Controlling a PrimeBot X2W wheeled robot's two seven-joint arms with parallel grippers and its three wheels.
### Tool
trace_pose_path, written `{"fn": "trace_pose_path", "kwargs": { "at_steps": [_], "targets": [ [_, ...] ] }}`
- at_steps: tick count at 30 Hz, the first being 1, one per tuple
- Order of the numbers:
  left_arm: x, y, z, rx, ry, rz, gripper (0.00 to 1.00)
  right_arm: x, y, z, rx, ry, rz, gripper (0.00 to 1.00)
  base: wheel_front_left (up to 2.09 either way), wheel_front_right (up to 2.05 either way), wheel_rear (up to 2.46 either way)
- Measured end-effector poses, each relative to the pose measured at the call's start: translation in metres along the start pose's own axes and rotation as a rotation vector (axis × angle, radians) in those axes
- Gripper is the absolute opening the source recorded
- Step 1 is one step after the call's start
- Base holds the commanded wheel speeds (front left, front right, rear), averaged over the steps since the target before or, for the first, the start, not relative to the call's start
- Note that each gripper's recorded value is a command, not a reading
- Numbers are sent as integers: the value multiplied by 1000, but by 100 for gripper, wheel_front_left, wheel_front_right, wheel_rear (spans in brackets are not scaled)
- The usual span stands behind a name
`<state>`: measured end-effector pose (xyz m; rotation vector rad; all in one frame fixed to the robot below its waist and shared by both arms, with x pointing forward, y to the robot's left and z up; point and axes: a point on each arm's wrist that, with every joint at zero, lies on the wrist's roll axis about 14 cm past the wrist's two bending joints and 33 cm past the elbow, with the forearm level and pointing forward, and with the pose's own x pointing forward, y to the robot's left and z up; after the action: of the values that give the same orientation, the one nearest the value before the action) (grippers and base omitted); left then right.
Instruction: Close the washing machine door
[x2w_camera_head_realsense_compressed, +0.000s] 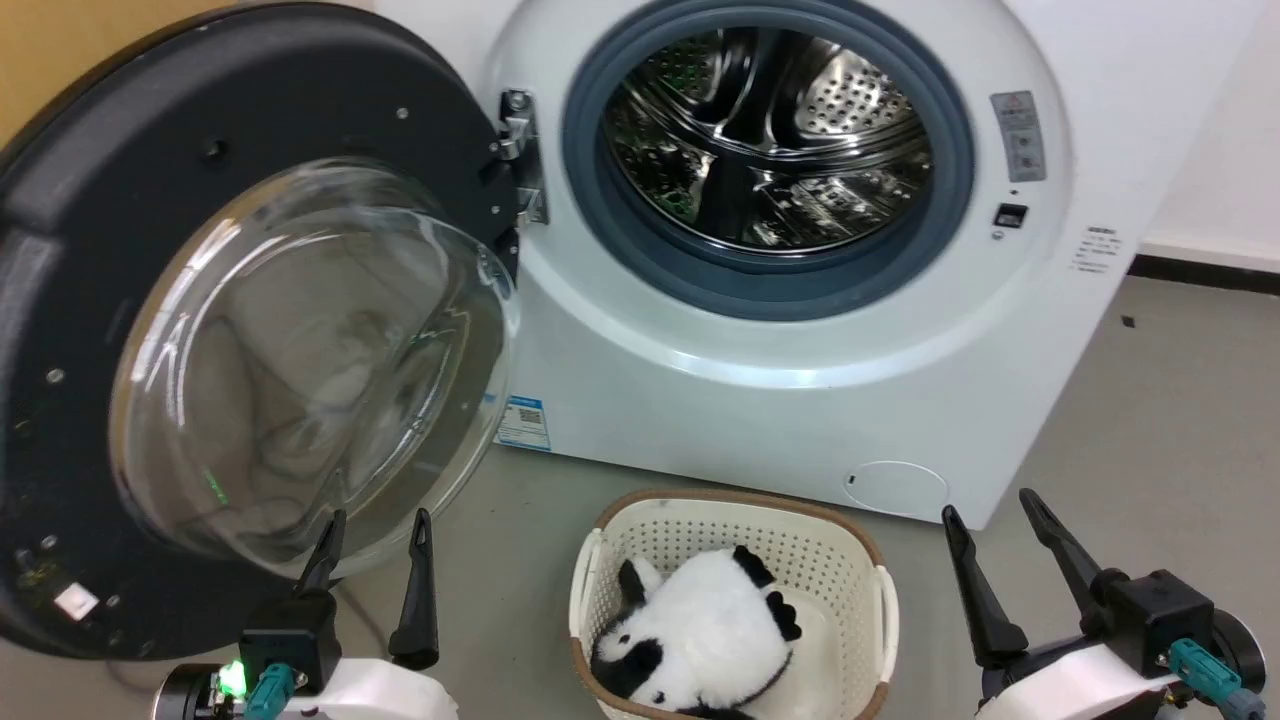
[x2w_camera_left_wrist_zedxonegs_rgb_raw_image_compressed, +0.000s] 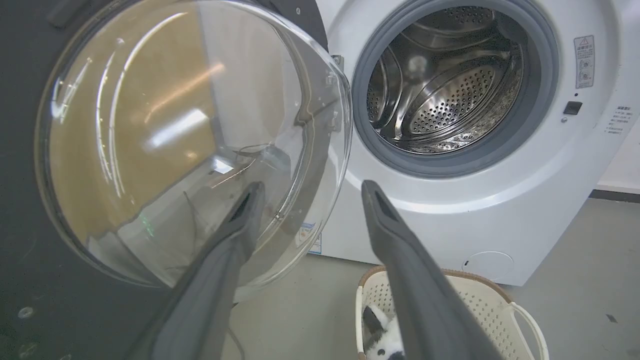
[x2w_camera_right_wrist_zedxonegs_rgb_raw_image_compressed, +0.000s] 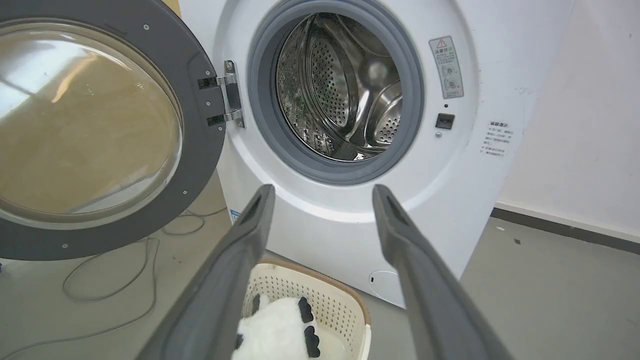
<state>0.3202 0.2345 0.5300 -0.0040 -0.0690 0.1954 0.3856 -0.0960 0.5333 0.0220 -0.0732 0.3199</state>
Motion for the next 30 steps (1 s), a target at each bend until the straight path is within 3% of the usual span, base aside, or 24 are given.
{"fn": "trace_pose_path", "kwargs": {
  "at_steps": [30],
  "targets": [
    [-43, 64, 11, -20, -63, 233, 100, 29, 78, -7, 39, -19, 239, 100, 0, 0, 0]
  ]
}}
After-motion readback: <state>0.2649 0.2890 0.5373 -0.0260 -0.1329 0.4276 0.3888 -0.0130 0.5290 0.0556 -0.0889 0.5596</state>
